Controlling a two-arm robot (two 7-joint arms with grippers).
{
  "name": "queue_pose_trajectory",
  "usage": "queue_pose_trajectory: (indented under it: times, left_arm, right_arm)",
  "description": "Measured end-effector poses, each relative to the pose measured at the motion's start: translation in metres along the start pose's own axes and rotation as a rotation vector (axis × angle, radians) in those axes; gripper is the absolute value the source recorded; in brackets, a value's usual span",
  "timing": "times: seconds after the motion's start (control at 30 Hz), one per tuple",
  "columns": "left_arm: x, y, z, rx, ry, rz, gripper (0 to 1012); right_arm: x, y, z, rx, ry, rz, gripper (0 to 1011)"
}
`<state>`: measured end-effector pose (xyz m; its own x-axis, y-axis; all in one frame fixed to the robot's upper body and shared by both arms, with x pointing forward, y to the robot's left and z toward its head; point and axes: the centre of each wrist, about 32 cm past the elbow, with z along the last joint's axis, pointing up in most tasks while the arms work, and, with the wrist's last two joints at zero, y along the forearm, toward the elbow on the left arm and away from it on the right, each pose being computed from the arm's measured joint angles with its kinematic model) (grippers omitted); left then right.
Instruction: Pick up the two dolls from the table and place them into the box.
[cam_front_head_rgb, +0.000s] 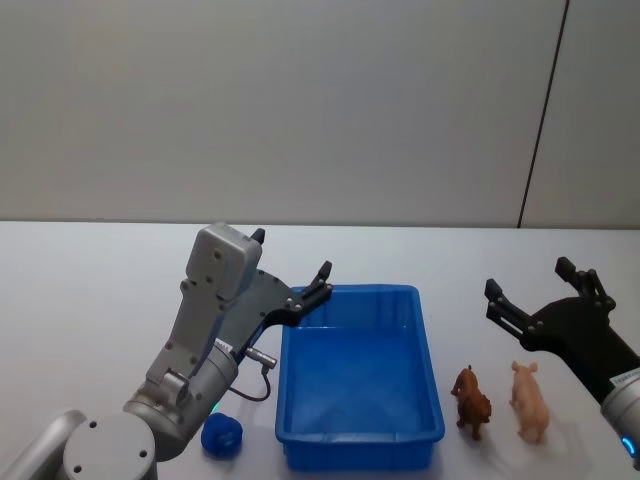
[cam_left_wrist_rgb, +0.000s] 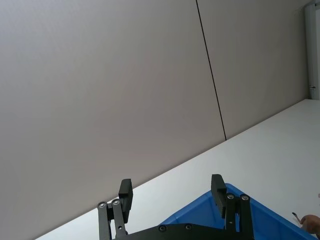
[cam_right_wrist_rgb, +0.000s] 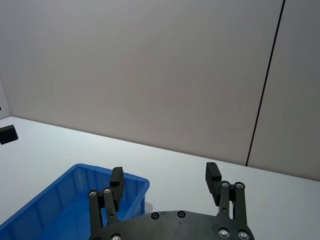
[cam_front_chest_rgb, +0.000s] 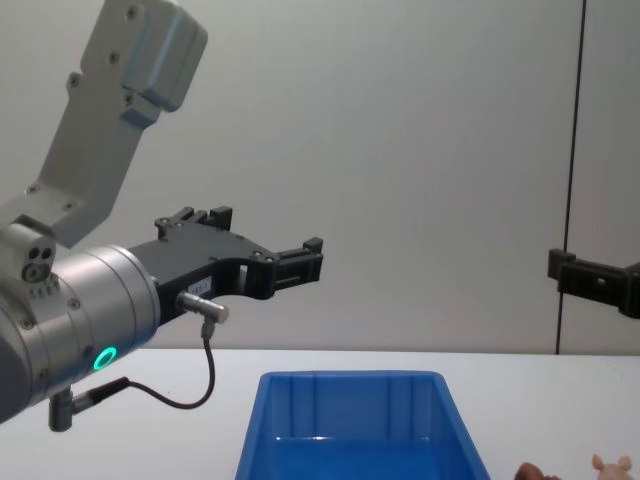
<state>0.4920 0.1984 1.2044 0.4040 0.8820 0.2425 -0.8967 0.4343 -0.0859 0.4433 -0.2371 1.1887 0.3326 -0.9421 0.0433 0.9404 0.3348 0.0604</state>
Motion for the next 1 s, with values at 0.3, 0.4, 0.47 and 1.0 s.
queue_pose_trajectory:
  times: [0.3, 0.4, 0.47, 1.0]
  left_arm:
    - [0.0000, 0.0000, 0.0000, 0.000, 0.000, 0.000, 1000]
    - [0.0000, 0.0000, 0.0000, 0.000, 0.000, 0.000, 1000]
    - [0.0000, 0.0000, 0.0000, 0.000, 0.000, 0.000, 1001]
    - [0.0000, 0.0000, 0.0000, 0.000, 0.000, 0.000, 1000]
  right_arm:
    - [0.0000, 0.0000, 0.0000, 0.000, 0.000, 0.000, 1001]
    - [0.0000, 0.0000, 0.0000, 0.000, 0.000, 0.000, 1001]
    - [0.0000, 0.0000, 0.0000, 0.000, 0.000, 0.000, 1001]
    - [0.0041, -0.0001, -0.0014, -0.008, -0.002, -0.003, 1001]
